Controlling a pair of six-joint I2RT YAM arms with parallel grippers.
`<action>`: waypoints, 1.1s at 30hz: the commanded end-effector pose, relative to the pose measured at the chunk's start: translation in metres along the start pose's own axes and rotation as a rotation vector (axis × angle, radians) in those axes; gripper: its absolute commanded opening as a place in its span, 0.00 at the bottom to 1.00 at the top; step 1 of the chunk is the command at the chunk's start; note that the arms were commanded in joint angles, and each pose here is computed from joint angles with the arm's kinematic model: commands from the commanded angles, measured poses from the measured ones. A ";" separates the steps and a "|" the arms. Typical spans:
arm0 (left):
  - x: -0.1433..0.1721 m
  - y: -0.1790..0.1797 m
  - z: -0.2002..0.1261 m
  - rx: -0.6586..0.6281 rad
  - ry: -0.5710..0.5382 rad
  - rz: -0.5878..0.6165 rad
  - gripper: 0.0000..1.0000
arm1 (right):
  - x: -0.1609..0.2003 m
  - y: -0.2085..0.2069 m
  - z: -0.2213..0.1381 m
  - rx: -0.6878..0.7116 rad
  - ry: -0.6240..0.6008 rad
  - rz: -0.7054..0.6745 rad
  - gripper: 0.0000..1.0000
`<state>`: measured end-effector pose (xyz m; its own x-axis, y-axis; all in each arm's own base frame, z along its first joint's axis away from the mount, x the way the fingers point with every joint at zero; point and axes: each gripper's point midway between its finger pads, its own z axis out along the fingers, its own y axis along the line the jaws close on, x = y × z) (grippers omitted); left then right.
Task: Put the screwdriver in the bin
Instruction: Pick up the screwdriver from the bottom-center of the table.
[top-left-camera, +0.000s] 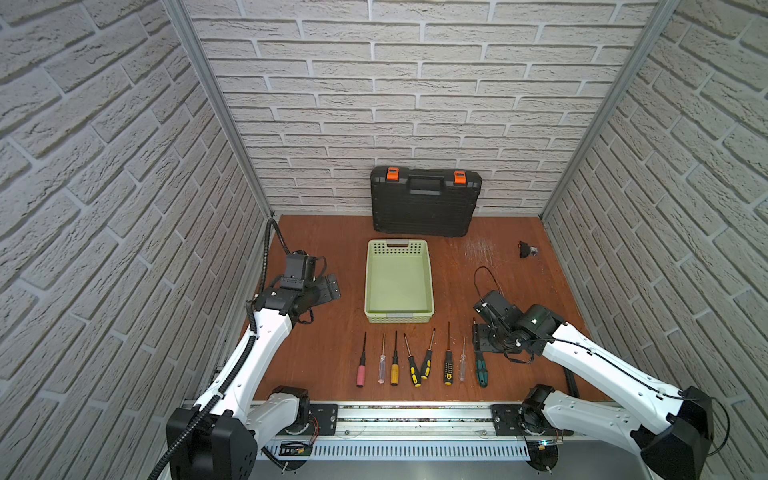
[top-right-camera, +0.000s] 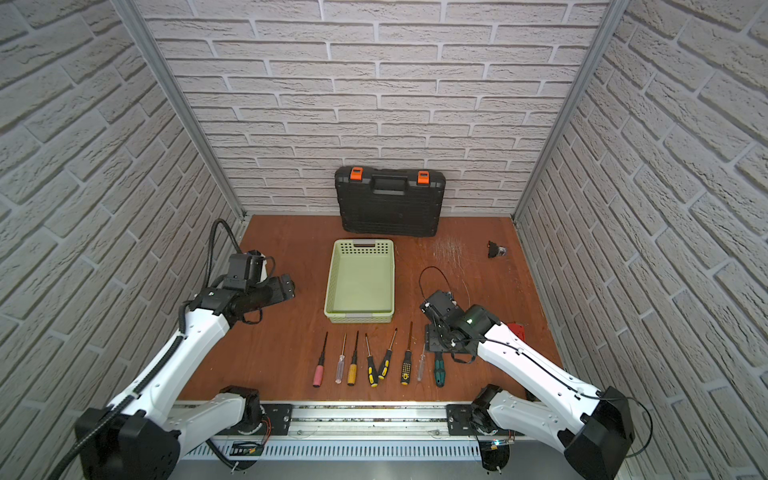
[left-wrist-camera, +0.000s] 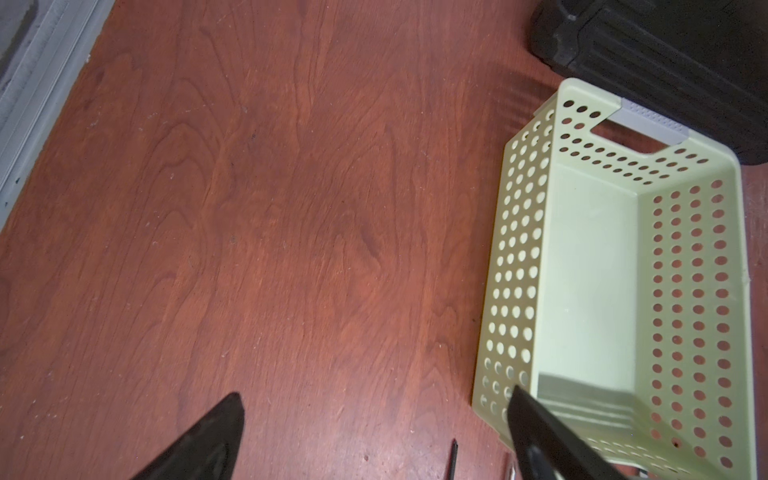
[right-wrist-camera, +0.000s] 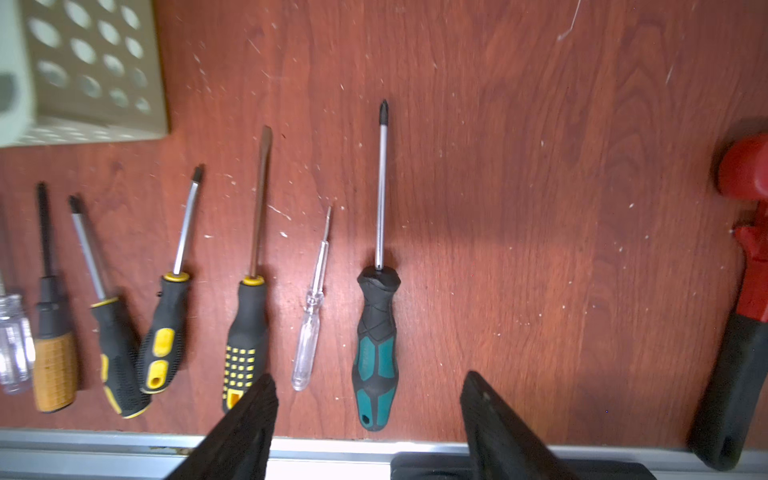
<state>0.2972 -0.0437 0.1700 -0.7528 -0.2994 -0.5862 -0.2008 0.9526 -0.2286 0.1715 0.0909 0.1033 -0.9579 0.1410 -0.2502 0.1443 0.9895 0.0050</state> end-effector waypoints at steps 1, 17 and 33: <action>-0.005 -0.004 0.000 0.023 -0.041 -0.001 0.98 | 0.011 0.000 0.023 0.044 0.070 0.014 0.72; 0.004 0.002 -0.003 0.021 -0.058 0.004 0.98 | 0.028 0.004 0.085 0.043 0.133 0.024 0.58; -0.004 0.005 -0.010 0.005 -0.087 0.028 0.98 | 0.033 -0.006 0.092 0.066 0.144 0.077 0.06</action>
<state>0.2883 -0.0398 0.1690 -0.7299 -0.2835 -0.6220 -0.1837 0.9578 -0.2209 0.1721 0.1007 0.0136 -0.9705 0.2081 -0.1214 0.2089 0.9779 0.0060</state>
